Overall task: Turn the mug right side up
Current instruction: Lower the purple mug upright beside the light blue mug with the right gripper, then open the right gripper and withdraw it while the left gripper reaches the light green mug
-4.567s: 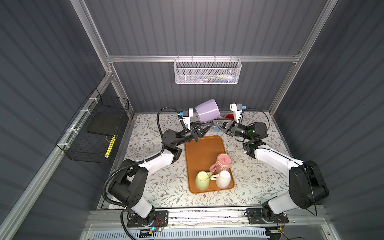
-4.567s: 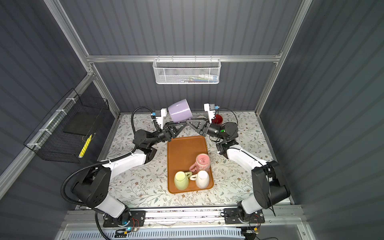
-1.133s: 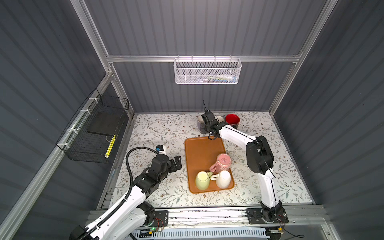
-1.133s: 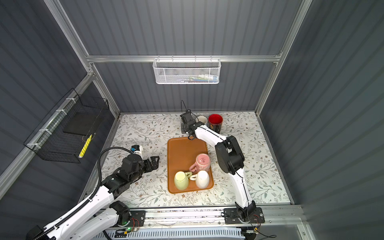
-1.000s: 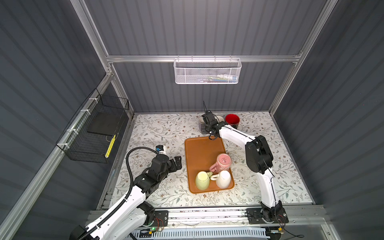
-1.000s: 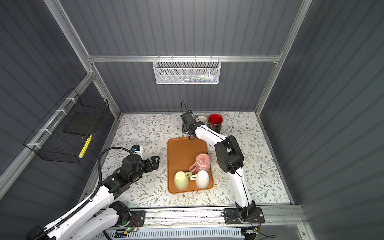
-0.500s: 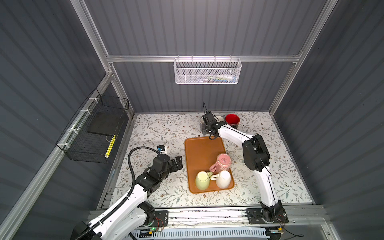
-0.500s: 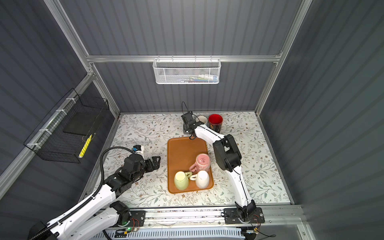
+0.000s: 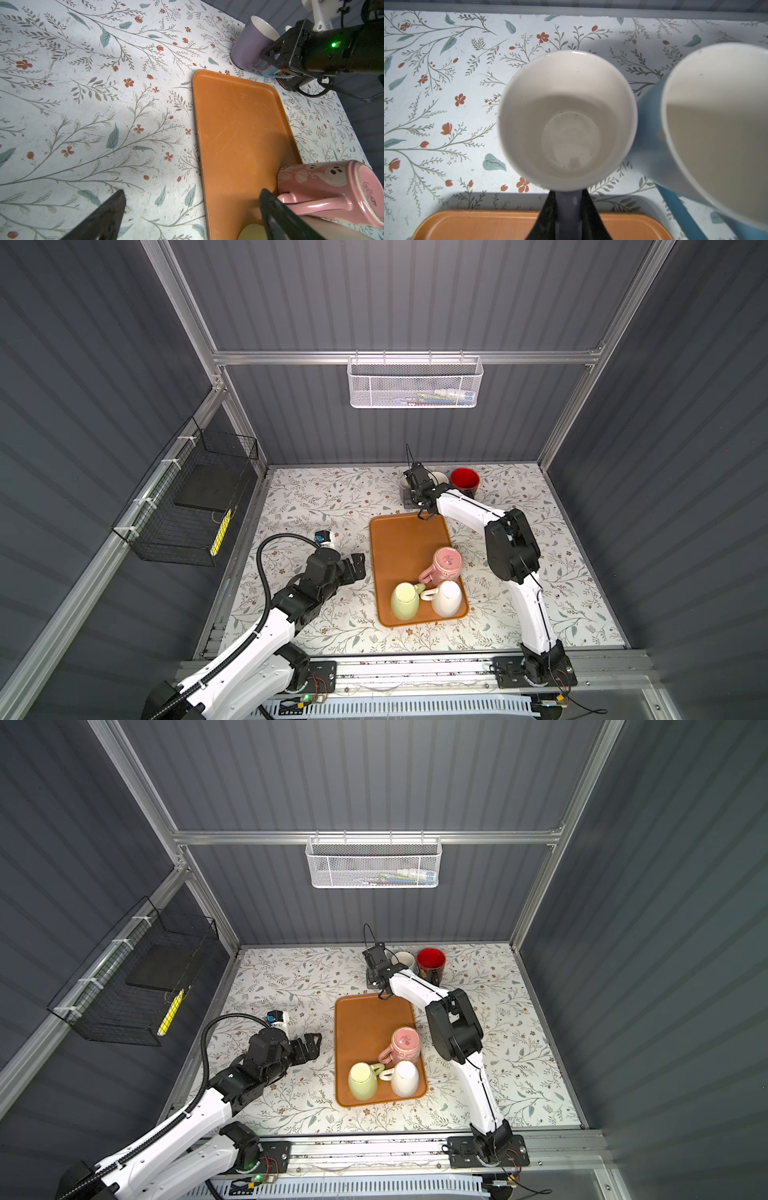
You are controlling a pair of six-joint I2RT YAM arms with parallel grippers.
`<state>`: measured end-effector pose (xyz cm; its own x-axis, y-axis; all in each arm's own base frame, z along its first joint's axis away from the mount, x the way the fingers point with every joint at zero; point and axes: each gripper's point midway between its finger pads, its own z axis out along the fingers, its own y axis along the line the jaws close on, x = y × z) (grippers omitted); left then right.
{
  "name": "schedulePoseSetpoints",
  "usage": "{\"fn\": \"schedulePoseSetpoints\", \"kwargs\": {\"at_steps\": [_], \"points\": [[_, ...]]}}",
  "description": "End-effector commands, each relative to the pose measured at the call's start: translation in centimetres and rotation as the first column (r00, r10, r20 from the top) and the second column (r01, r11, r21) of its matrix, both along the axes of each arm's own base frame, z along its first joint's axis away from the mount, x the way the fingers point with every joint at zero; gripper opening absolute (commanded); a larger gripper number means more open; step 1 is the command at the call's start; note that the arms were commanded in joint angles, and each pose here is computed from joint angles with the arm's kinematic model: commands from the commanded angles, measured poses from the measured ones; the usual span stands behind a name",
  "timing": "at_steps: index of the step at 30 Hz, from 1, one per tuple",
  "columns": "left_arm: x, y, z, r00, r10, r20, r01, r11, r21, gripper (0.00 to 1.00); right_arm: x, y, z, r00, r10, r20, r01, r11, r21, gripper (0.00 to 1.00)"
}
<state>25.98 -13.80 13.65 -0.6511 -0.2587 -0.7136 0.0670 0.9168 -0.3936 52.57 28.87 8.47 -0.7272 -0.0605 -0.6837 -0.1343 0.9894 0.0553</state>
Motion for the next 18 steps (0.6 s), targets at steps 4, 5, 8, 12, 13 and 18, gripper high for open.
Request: {"fn": "schedulePoseSetpoints", "kwargs": {"at_steps": [4, 5, 8, 12, 13, 18], "points": [[-0.3, -0.1, 0.7, 1.000, -0.017, 0.011, 0.017, 1.000, -0.008, 1.00, 0.2, -0.1, 2.5, 0.998, -0.011, 0.061, 0.009, 0.999, 0.043, 0.34], [-0.3, -0.1, 0.8, 1.000, -0.016, 0.009, 0.016, 1.000, -0.011, 1.00, 0.1, -0.2, 2.6, 0.998, -0.011, 0.061, 0.008, 0.999, 0.045, 0.36], [-0.5, -0.2, 1.2, 1.000, -0.028, 0.008, 0.029, 1.000, -0.013, 1.00, -0.2, -0.2, 3.0, 0.998, -0.007, 0.063, 0.004, 0.999, 0.052, 0.40], [-1.0, -0.6, 1.4, 0.997, -0.072, -0.005, 0.072, 0.997, -0.008, 0.99, -0.7, -0.2, 4.2, 0.997, 0.002, 0.076, -0.007, 0.998, 0.067, 0.45], [-1.1, -0.7, 1.3, 0.996, -0.083, -0.013, 0.083, 0.997, -0.003, 0.99, -0.8, -0.2, 4.5, 0.997, 0.006, 0.081, -0.012, 0.997, 0.071, 0.47], [-2.3, -1.5, -0.6, 0.978, -0.166, -0.123, 0.172, 0.984, 0.036, 0.99, -2.0, -0.3, 6.4, 0.994, 0.031, 0.107, -0.041, 0.995, 0.090, 0.53]]}}
